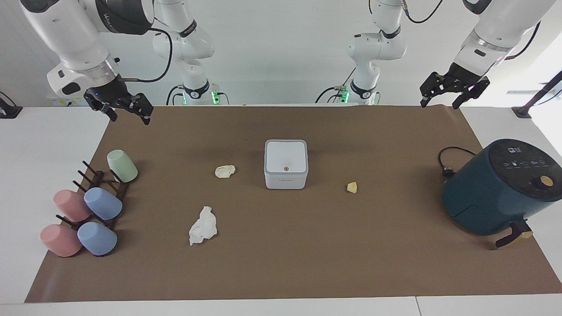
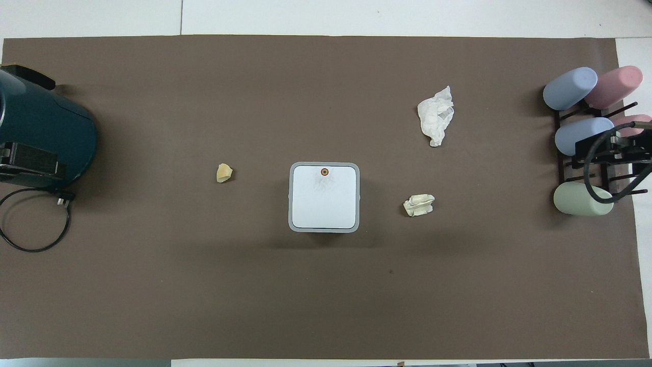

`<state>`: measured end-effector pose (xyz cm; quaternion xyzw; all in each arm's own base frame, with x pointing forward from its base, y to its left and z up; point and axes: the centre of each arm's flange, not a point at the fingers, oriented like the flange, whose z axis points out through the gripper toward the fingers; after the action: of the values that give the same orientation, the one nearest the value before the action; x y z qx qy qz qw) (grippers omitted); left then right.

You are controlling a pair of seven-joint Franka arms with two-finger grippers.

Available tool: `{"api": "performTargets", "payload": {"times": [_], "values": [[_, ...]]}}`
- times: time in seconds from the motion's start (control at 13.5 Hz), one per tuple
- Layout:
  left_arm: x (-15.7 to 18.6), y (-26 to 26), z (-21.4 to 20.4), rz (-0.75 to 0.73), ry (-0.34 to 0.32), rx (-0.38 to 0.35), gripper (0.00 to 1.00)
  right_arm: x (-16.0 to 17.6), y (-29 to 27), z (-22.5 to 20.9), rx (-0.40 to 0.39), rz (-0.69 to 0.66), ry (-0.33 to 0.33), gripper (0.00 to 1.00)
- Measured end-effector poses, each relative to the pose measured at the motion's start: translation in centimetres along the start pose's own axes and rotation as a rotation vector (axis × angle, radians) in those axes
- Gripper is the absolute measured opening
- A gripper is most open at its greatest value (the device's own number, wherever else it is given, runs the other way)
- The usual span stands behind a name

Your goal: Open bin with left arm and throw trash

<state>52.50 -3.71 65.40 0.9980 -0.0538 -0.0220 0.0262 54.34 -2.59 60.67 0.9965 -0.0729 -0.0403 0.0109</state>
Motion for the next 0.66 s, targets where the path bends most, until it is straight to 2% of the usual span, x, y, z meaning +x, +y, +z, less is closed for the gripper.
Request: {"api": "performTargets", "payload": {"times": [0.52, 0.66], "values": [[-0.5, 0.0, -0.3, 0.000, 0.007, 0.000, 1.00, 0.0, 0.0, 0.0, 0.001, 0.000, 0.000, 1.00], [-0.8, -0.1, -0.8, -0.001, 0.023, 0.000, 1.00, 0.1, -0.5, 0.0, 0.032, -0.004, 0.008, 1.00]]}}
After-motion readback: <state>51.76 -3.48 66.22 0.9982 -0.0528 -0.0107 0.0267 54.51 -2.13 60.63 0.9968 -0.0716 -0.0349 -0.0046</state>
